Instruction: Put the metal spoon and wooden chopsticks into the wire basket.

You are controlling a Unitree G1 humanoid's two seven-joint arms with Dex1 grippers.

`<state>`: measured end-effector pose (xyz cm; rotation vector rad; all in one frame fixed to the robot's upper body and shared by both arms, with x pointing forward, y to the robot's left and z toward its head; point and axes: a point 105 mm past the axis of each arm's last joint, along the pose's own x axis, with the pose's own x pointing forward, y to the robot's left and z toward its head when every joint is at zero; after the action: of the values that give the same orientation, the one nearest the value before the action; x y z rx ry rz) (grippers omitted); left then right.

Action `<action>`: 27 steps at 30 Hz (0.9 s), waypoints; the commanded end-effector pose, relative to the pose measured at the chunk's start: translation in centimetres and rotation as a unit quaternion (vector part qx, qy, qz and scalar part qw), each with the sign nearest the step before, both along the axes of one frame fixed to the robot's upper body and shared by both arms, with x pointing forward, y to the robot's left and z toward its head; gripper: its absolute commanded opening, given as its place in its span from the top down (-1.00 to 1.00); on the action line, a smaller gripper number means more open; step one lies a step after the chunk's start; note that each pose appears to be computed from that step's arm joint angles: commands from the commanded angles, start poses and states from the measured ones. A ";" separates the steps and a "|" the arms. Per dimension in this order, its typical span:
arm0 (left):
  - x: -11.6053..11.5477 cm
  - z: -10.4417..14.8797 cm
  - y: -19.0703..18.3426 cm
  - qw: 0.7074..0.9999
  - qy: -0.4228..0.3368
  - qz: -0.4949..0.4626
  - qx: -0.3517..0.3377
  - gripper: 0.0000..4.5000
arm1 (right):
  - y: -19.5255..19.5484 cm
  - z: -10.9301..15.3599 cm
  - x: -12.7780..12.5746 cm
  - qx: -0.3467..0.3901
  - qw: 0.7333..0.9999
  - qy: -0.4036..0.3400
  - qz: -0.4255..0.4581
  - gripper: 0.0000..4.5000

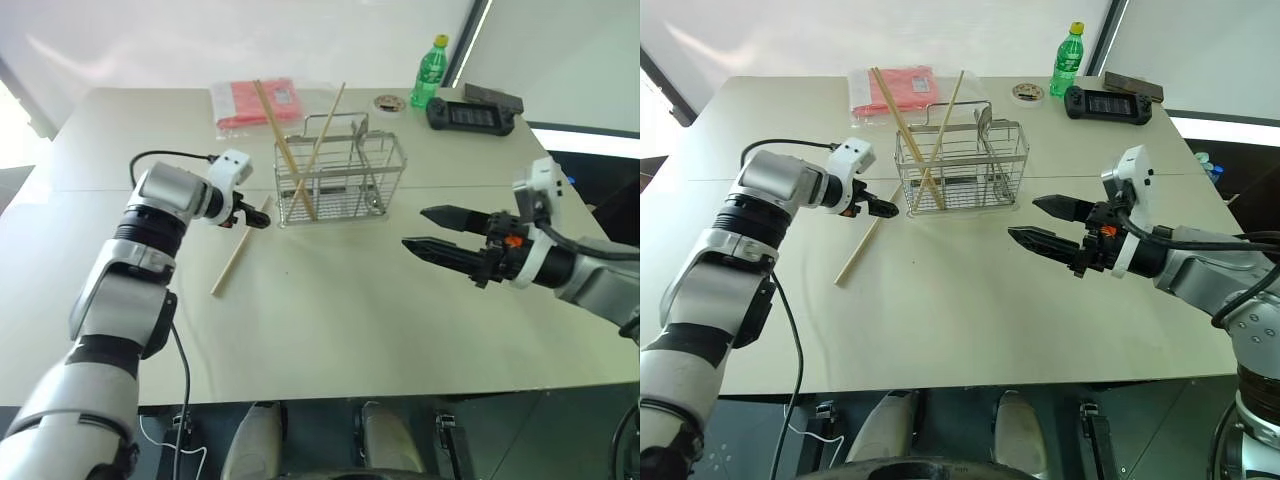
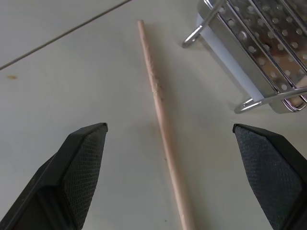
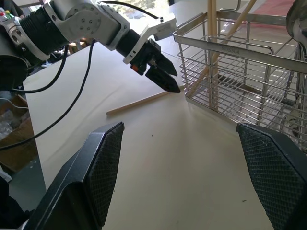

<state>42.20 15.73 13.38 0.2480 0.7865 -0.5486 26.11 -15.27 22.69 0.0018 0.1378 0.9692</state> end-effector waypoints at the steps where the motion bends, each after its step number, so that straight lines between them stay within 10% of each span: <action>1: 0.2 0.0 -0.4 1.000 -0.003 -0.023 0.018 -0.96 | 0.1 1.4 -0.5 0.011 0.999 -0.033 0.001 -0.73; 6: 0.2 -1.7 -0.3 0.999 0.015 -0.024 0.031 -0.96 | 0.0 1.4 -0.5 0.012 0.999 -0.032 -0.004 -0.73; 9: 0.4 -1.9 -0.3 1.000 0.017 -0.015 0.022 -0.62 | -0.1 1.4 -0.5 0.012 0.999 -0.031 -0.005 -0.73; 16: 0.6 -1.4 -0.4 1.000 0.016 -0.011 0.014 0.90 | -0.2 1.2 -0.6 0.007 1.000 -0.024 -0.004 -0.73; 27: 1.6 0.7 3.3 0.996 -0.024 0.086 -0.012 0.95 | -0.2 0.7 -0.8 -0.002 1.000 -0.009 0.007 -0.73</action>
<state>43.42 17.32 12.83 0.1814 0.7815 -0.4628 25.70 -15.51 22.30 0.0200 0.1595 0.9697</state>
